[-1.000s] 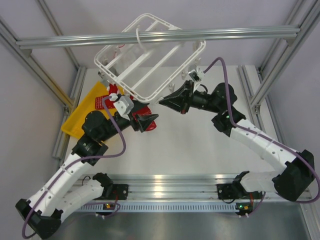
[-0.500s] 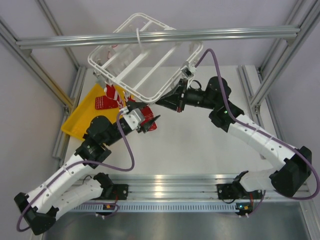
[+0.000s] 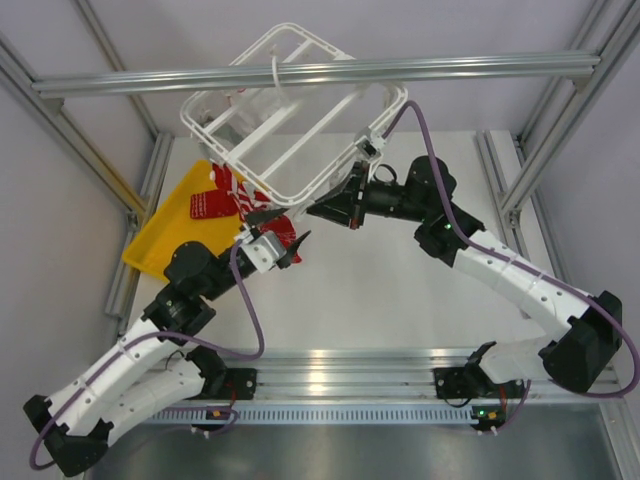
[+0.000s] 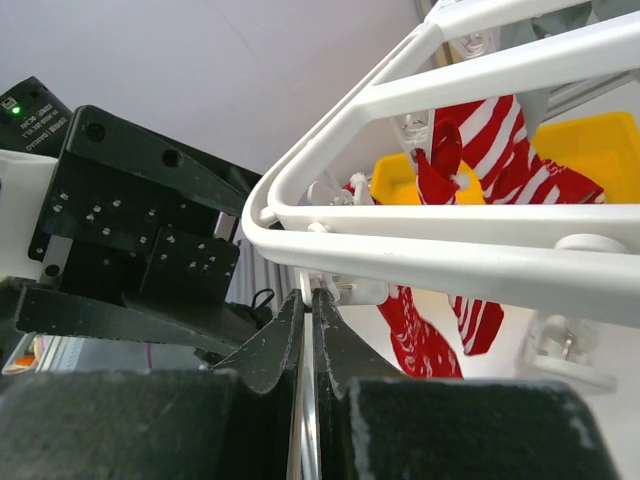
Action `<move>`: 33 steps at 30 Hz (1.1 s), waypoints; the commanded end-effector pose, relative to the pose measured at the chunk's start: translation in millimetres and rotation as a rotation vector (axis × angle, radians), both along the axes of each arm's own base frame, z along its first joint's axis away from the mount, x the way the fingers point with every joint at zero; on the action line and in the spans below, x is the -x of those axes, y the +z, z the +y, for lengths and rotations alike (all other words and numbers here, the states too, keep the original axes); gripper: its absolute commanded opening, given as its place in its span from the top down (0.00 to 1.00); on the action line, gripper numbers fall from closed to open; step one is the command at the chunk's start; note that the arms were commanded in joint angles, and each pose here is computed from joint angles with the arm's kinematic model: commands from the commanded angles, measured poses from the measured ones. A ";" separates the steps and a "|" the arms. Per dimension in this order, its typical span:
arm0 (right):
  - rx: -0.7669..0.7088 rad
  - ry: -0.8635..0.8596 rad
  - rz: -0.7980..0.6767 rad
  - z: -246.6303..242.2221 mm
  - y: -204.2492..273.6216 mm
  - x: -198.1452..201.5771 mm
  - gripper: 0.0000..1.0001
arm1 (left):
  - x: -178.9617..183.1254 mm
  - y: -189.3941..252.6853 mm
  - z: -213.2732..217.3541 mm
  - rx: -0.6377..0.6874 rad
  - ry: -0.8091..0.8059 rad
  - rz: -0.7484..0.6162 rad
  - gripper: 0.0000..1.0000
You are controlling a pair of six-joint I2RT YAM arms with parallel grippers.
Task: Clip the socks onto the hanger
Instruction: Open the clamp at the hanger.
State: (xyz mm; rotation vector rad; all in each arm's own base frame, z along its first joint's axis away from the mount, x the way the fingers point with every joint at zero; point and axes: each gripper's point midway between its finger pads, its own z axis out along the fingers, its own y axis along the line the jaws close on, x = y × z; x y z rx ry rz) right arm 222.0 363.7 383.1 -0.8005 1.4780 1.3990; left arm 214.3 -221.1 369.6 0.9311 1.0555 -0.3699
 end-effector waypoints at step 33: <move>-0.085 -0.159 0.188 -31.5 8.9 -30.3 0.33 | -15.4 23.8 -16.3 0.079 0.017 0.015 1.00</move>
